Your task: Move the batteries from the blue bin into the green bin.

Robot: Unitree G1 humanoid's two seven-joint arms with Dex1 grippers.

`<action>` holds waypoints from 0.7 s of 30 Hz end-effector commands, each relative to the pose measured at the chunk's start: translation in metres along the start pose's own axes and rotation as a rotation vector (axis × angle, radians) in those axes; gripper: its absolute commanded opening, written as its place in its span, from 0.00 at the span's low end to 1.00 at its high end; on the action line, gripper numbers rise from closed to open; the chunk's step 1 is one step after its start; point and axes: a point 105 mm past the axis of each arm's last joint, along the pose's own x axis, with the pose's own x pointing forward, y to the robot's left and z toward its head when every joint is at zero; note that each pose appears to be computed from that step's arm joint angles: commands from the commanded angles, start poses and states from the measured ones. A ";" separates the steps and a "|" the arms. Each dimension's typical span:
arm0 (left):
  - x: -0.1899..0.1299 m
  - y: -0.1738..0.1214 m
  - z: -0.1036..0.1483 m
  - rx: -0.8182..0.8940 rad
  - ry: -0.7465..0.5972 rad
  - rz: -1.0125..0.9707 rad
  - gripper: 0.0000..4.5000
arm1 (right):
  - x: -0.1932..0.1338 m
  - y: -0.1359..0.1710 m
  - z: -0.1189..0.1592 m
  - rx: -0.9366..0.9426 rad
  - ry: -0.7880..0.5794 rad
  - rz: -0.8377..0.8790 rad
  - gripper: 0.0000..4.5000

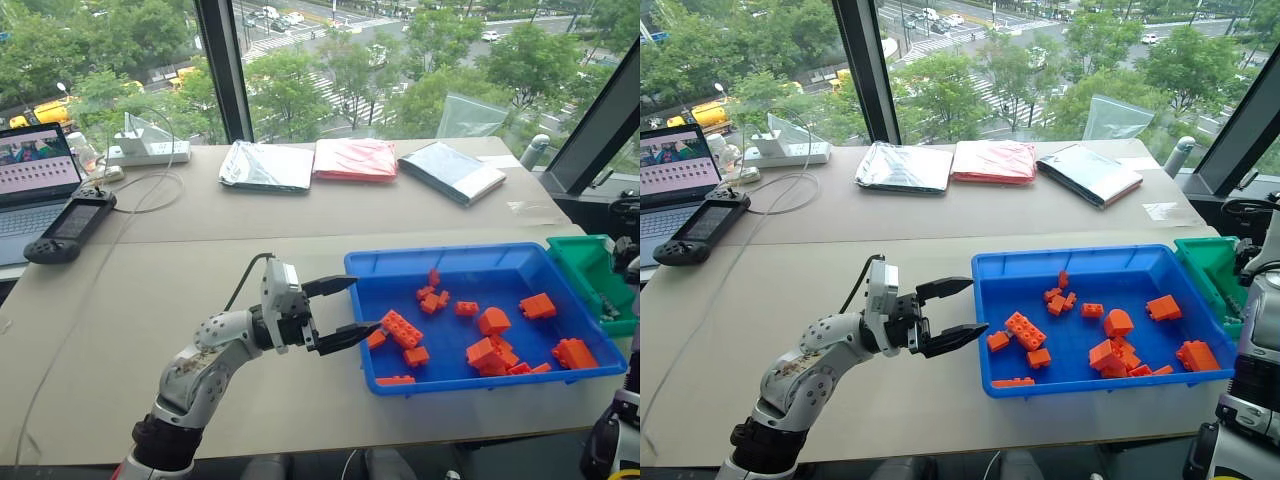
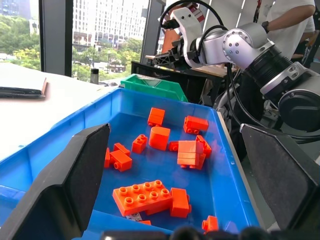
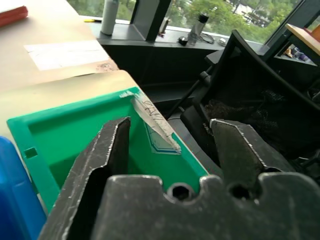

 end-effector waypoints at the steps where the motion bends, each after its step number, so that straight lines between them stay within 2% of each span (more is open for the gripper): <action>1: -0.004 -0.003 0.009 0.038 -0.023 -0.023 1.00 | -0.050 0.088 0.024 -0.130 -0.069 0.551 0.99; 4: -0.005 -0.004 0.010 0.044 -0.019 -0.040 1.00 | -0.092 0.138 0.002 -0.148 0.049 0.849 0.99; 7: -0.007 -0.009 0.008 0.042 -0.010 -0.072 1.00 | -0.120 0.162 -0.028 -0.199 0.168 0.996 0.99; 12: -0.007 -0.009 0.006 0.047 0.001 -0.084 1.00 | -0.123 0.182 -0.051 -0.206 0.251 1.014 0.99; 21: -0.005 -0.009 0.006 0.048 -0.002 -0.083 1.00 | -0.094 0.185 -0.065 -0.253 0.297 0.847 0.99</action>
